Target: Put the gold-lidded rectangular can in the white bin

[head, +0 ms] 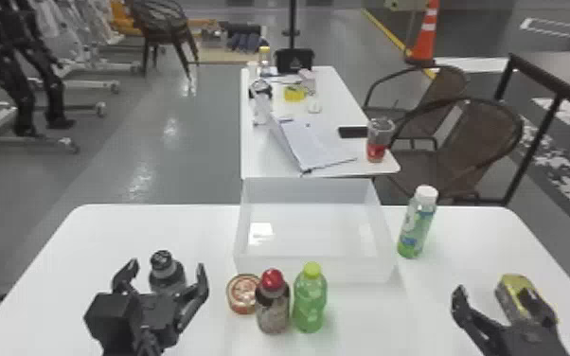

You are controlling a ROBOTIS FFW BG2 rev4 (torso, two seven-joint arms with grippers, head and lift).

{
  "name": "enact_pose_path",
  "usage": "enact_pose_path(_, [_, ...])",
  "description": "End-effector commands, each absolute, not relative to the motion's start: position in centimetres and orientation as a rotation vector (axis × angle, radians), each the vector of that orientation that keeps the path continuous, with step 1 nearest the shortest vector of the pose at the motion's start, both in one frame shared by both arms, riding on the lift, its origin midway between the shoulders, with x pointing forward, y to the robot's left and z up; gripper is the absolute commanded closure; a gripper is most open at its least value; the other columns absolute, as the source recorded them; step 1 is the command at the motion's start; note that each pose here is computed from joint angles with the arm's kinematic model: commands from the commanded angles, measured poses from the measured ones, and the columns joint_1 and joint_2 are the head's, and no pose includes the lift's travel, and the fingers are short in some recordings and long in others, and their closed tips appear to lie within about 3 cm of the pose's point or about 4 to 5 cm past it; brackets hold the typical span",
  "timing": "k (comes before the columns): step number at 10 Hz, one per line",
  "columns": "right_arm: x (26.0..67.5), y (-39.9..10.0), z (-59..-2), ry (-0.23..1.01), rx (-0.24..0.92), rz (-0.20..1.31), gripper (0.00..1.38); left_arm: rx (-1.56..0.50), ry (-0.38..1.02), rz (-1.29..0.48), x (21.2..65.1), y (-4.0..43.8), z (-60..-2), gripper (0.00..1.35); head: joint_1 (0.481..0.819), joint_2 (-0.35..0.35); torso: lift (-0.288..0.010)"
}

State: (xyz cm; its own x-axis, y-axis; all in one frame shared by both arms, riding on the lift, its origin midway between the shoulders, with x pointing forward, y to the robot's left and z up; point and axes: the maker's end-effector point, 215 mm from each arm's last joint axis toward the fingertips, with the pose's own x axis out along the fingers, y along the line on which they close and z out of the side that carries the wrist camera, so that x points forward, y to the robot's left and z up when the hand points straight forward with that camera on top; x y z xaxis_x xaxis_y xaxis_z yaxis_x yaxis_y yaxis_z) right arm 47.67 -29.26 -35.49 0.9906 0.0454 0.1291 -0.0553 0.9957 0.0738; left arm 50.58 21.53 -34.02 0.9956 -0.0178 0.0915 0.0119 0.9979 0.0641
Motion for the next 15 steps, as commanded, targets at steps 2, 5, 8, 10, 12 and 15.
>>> enact_pose_path(2, [46.5, -34.7, -36.9, -0.099, 0.036, -0.004, 0.16, 0.063, -0.087, -0.015, 50.5, 21.6, -34.2, 0.16, 0.549, 0.0, -0.1])
enact_pose_path(5, [45.1, -38.3, -39.9, -0.05, 0.073, -0.004, 0.16, 0.057, -0.078, -0.014, 50.4, 21.6, -34.5, 0.16, 0.549, 0.0, -0.1])
enact_pose_path(8, [44.2, -41.2, -42.2, 0.027, 0.07, 0.041, 0.16, 0.054, -0.072, -0.012, 50.5, 21.6, -34.7, 0.16, 0.549, 0.0, -0.1])
enact_pose_path(10, [43.1, -43.4, -43.5, 0.054, 0.095, 0.023, 0.16, 0.052, -0.067, -0.011, 50.4, 21.7, -34.9, 0.16, 0.549, 0.0, -0.1])
enact_pose_path(12, [42.1, -44.5, -45.1, 0.076, 0.127, 0.0, 0.17, 0.047, -0.064, -0.006, 50.4, 21.9, -35.0, 0.16, 0.549, 0.0, -0.1])
enact_pose_path(15, [41.8, -45.1, -47.4, 0.103, 0.147, -0.014, 0.21, 0.036, -0.054, -0.007, 50.3, 21.9, -35.4, 0.16, 0.549, 0.0, -0.1])
